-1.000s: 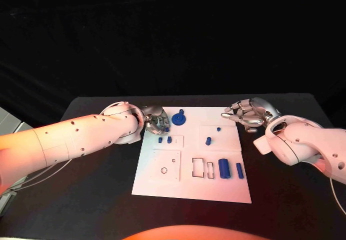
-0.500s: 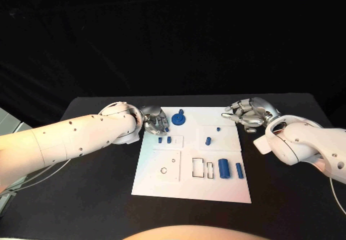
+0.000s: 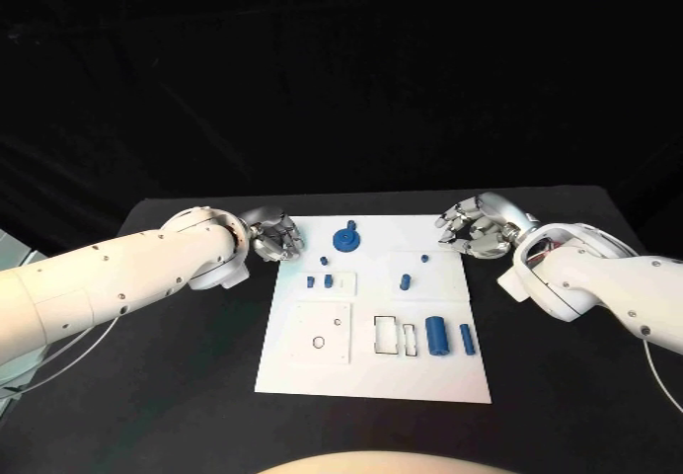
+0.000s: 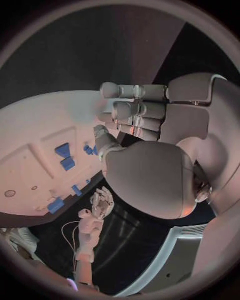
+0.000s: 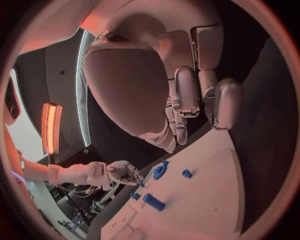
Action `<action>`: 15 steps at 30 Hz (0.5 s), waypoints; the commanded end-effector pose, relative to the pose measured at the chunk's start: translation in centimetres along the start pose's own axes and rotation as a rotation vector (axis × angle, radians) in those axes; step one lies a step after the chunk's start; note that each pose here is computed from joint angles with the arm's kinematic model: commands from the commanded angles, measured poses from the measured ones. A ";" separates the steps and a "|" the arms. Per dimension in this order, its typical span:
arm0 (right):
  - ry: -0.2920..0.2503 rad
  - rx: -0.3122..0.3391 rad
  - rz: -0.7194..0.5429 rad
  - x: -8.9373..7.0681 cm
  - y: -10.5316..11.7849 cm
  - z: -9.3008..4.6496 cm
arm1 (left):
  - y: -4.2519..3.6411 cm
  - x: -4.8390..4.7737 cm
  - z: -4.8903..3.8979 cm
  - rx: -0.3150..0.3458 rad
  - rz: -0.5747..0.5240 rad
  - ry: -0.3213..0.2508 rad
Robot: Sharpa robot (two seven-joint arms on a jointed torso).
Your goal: Assemble the parts on the task board
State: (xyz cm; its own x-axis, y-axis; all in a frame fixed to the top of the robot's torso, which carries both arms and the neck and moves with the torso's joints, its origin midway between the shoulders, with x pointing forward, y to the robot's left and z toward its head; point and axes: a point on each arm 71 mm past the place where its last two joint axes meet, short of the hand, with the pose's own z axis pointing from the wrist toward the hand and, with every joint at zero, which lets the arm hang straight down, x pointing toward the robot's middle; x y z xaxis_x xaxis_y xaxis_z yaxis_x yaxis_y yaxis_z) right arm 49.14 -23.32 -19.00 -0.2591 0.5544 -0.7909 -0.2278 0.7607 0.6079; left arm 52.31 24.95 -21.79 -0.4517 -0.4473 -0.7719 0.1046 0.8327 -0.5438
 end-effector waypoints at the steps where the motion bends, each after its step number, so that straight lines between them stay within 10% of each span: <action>1: 0.072 -0.082 -0.311 0.8 0.8 0.3 | 0.24 -1.14 -0.53 0.054 -0.208 -0.096; 15: 0.126 -0.128 -0.603 3.4 2.7 2.0 | -0.03 -2.55 -3.70 0.308 -0.687 -0.116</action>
State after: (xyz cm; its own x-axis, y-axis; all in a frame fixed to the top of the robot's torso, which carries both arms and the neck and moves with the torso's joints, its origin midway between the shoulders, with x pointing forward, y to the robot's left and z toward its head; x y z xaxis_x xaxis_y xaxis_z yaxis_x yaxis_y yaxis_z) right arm 49.47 -18.70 -19.82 -0.1771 0.1146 -0.9775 -0.4670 0.8645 0.1860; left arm 50.35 27.64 -19.32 -0.4011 -0.8136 -0.4209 0.0774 0.4277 -0.9006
